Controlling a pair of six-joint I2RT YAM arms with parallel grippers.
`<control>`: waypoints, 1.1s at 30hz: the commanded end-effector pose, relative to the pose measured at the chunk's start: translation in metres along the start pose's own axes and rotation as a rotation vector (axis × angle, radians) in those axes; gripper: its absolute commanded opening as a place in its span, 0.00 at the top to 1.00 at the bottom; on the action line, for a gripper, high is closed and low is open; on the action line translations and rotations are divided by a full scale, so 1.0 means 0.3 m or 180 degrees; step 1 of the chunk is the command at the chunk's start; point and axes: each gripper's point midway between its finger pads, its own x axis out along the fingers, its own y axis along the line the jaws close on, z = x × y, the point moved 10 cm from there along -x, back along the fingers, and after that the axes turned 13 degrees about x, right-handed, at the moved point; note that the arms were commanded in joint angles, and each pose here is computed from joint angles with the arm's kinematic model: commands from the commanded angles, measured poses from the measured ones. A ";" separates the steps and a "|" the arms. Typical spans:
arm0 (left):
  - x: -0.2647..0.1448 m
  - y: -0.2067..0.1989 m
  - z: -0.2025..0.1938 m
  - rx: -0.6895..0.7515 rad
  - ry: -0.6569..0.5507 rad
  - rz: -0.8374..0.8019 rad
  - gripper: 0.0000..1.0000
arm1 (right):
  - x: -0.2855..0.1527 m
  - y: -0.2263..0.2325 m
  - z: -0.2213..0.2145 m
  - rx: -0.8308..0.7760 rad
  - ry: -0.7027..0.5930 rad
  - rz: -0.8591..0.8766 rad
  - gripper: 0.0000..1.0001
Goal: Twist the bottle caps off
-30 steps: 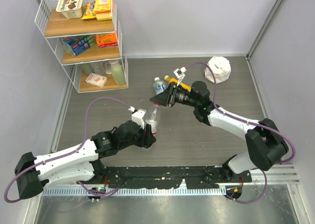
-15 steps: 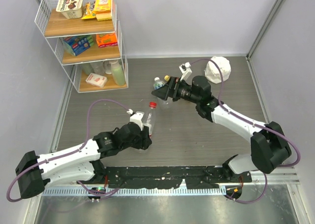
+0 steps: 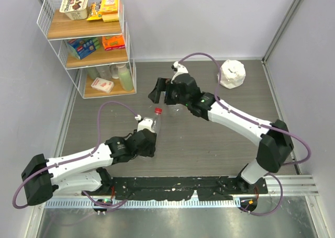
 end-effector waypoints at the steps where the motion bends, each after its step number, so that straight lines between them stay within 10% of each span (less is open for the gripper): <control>1: -0.012 -0.002 0.050 -0.0037 -0.0169 0.0220 1.00 | 0.054 -0.009 -0.033 -0.0100 0.0012 -0.0547 0.03; 14: 0.011 -0.018 0.058 0.0067 -0.0115 0.0387 1.00 | 0.103 -0.033 -0.112 0.0051 0.0345 -0.0482 0.11; 28: 0.001 -0.033 0.060 0.0079 -0.0144 0.0366 1.00 | 0.058 -0.038 -0.158 0.0258 0.0527 -0.0156 0.50; 33: 0.002 -0.039 0.055 0.0109 -0.0127 0.0367 1.00 | 0.032 -0.028 -0.145 0.0233 0.0446 -0.0086 0.46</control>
